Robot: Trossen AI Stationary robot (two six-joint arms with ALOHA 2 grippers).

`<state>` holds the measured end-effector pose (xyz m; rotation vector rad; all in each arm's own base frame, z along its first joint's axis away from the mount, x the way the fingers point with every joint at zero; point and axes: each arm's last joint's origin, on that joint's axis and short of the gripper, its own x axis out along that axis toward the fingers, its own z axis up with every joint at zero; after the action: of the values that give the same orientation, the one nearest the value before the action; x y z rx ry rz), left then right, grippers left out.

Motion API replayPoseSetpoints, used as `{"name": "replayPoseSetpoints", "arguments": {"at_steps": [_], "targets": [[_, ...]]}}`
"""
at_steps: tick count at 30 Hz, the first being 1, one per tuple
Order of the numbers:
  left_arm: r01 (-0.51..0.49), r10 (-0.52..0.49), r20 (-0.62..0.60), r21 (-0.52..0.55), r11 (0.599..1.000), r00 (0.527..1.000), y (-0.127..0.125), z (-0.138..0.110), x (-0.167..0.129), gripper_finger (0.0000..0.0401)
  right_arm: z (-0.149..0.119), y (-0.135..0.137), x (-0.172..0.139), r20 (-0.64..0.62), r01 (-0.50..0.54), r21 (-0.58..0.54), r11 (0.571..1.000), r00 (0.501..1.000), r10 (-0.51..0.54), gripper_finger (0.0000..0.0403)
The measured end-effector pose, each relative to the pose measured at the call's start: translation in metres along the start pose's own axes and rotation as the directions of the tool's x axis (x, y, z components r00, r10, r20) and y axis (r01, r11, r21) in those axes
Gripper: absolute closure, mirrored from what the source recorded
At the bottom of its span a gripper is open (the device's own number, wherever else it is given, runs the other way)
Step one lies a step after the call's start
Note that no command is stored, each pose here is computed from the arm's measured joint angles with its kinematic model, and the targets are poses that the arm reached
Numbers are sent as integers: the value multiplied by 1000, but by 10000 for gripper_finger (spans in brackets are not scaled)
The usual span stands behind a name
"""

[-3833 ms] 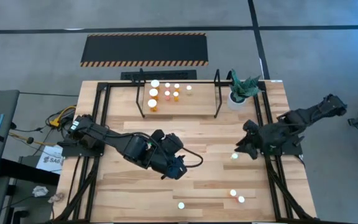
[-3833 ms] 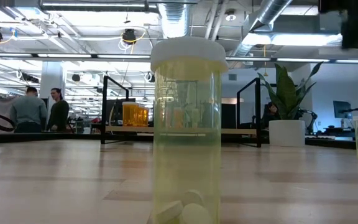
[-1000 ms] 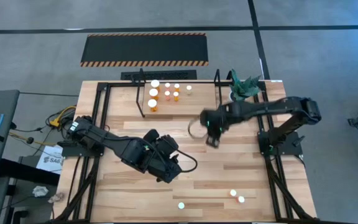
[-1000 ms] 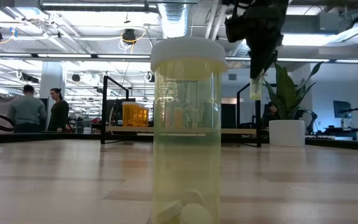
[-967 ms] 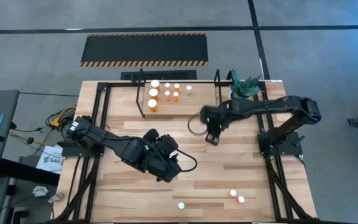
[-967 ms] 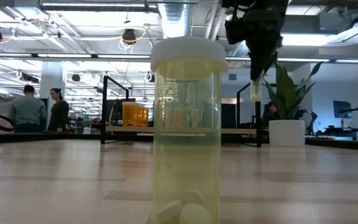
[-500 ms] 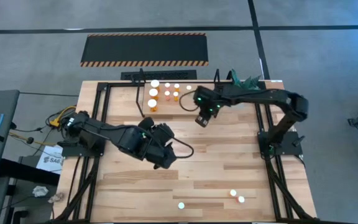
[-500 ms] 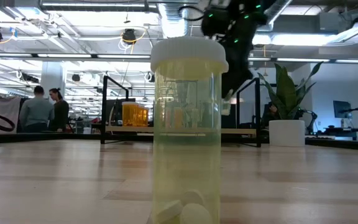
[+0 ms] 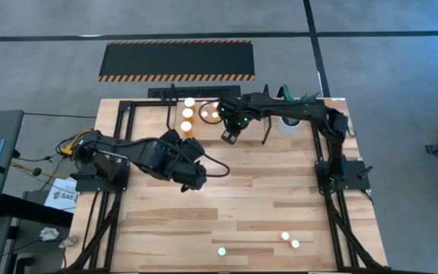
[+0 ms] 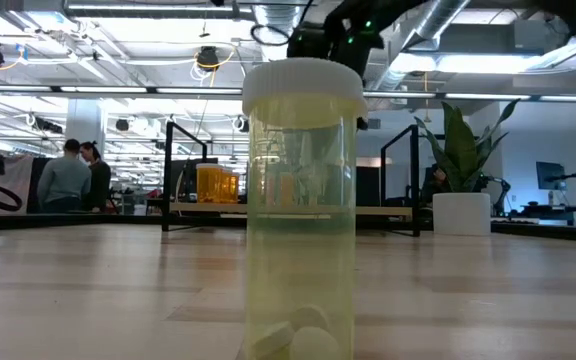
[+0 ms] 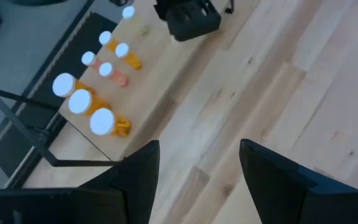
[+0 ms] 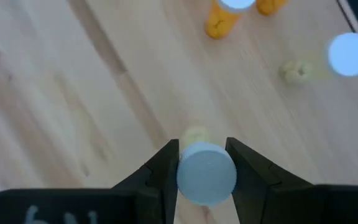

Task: Pick and place medicine bottles onto shelf by color
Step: Put the top yellow pill bottle aligned on the shelf with the other yellow pill bottle

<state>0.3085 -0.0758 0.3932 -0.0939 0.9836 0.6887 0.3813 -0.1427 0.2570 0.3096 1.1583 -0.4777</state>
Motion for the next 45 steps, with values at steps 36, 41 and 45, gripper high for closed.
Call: {"name": "replayPoseSetpoints", "arguments": {"at_steps": [36,41,45], "targets": [[-7,9,-29,66,998,1000,24,13,8,192,17,-43,33,29,36,146,989,999,-41,268],[-7,9,-29,70,998,1000,24,13,8,192,16,-41,40,17,38,136,990,999,-41,267],[-7,9,-29,71,997,1000,24,13,8,192,17,-38,47,16,37,130,991,999,-40,266]]}}
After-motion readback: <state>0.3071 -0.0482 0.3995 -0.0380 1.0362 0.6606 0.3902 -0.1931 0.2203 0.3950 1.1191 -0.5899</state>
